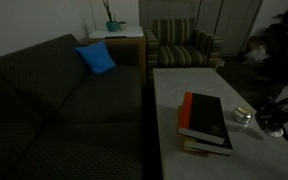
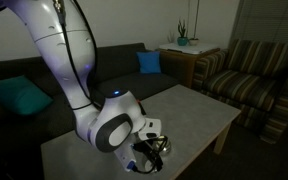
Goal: Pick the lid and put it on top of the bottle
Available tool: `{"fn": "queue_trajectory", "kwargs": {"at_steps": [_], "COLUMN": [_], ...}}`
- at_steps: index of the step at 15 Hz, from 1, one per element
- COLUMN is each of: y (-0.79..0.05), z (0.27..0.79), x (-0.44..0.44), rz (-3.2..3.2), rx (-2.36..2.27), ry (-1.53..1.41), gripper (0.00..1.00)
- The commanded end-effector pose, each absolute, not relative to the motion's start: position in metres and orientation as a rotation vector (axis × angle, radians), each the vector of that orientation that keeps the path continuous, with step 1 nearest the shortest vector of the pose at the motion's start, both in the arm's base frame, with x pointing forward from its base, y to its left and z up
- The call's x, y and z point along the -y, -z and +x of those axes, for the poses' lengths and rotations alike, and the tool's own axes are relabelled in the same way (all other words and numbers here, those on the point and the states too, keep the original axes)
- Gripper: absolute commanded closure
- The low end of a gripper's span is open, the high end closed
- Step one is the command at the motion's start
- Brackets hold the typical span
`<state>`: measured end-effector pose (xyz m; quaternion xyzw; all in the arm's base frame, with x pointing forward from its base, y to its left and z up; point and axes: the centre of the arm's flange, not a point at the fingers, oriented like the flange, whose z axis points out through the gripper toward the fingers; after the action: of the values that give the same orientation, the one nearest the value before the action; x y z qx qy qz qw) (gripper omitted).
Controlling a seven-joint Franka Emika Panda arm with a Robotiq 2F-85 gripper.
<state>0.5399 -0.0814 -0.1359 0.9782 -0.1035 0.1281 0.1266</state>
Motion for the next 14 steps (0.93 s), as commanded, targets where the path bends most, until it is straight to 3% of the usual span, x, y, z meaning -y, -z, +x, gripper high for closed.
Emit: {"fn": "queue_trajectory", "kwargs": {"at_steps": [1,10,14], "y": [0.127,0.076,0.047], "z": [0.529,0.503,0.519], "x": [0.078,0.085,0.086], "rz": [2.815,2.680,2.667], "rx": [0.323,0.364,0.309], "ry": [-0.409,-0.519,-0.802], "gripper": [0.57,0.57,0.57]}}
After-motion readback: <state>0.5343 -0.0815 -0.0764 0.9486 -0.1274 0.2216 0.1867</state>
